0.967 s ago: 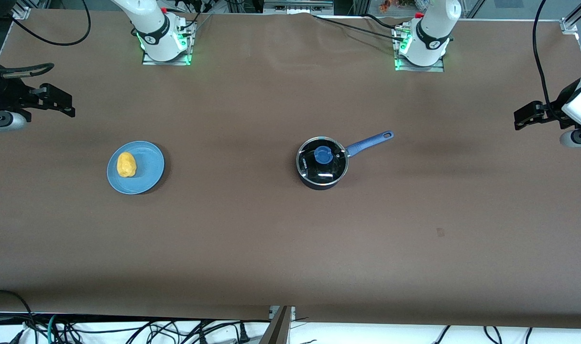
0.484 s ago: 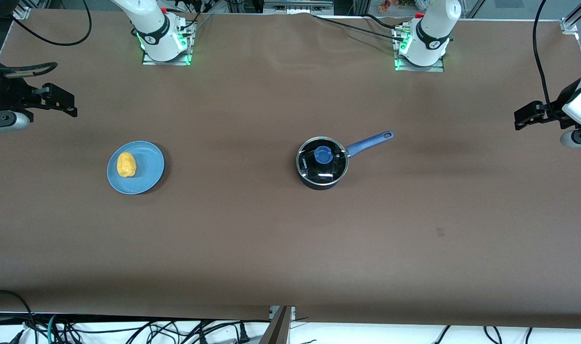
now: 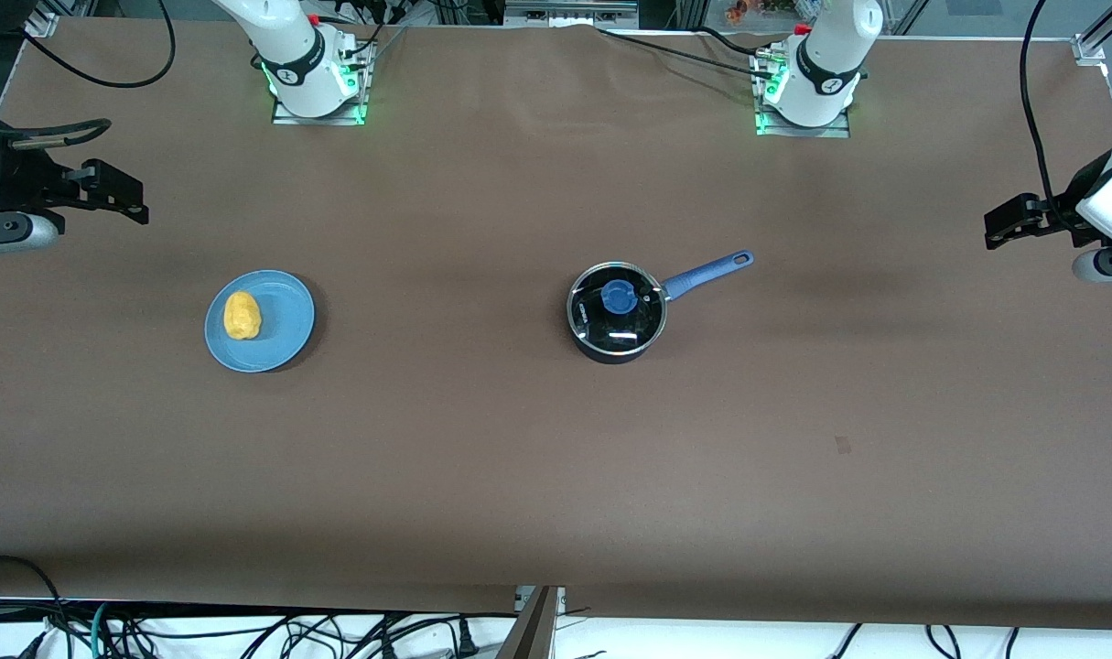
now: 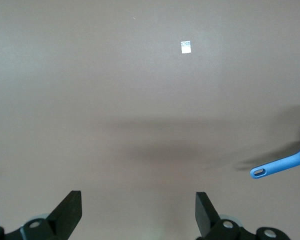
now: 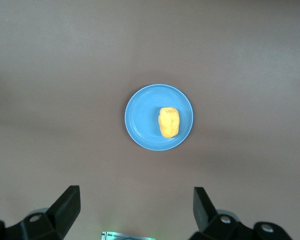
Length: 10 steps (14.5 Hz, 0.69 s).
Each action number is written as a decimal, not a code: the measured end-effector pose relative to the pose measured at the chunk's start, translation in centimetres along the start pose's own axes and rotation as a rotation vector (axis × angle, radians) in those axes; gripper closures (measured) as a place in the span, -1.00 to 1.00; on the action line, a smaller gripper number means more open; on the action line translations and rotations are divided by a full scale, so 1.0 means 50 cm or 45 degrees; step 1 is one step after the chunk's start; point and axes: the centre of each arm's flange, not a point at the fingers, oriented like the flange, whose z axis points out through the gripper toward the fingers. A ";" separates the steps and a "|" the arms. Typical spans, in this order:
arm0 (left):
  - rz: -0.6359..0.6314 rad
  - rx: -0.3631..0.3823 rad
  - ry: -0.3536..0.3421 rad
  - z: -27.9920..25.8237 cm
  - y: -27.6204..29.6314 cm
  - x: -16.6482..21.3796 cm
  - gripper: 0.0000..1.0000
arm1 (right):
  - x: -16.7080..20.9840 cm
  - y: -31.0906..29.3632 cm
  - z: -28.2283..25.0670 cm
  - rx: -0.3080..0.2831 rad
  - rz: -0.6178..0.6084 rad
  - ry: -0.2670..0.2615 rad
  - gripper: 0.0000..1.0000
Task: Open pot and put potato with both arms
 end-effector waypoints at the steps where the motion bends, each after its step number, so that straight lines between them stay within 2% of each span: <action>1: 0.000 0.000 0.000 0.000 0.000 0.000 -1.00 | 0.000 0.000 0.000 0.000 0.000 0.000 -1.00; 10: 0.000 0.000 0.000 0.000 0.000 0.000 -1.00 | 0.002 -0.007 -0.001 -0.001 -0.008 0.005 -1.00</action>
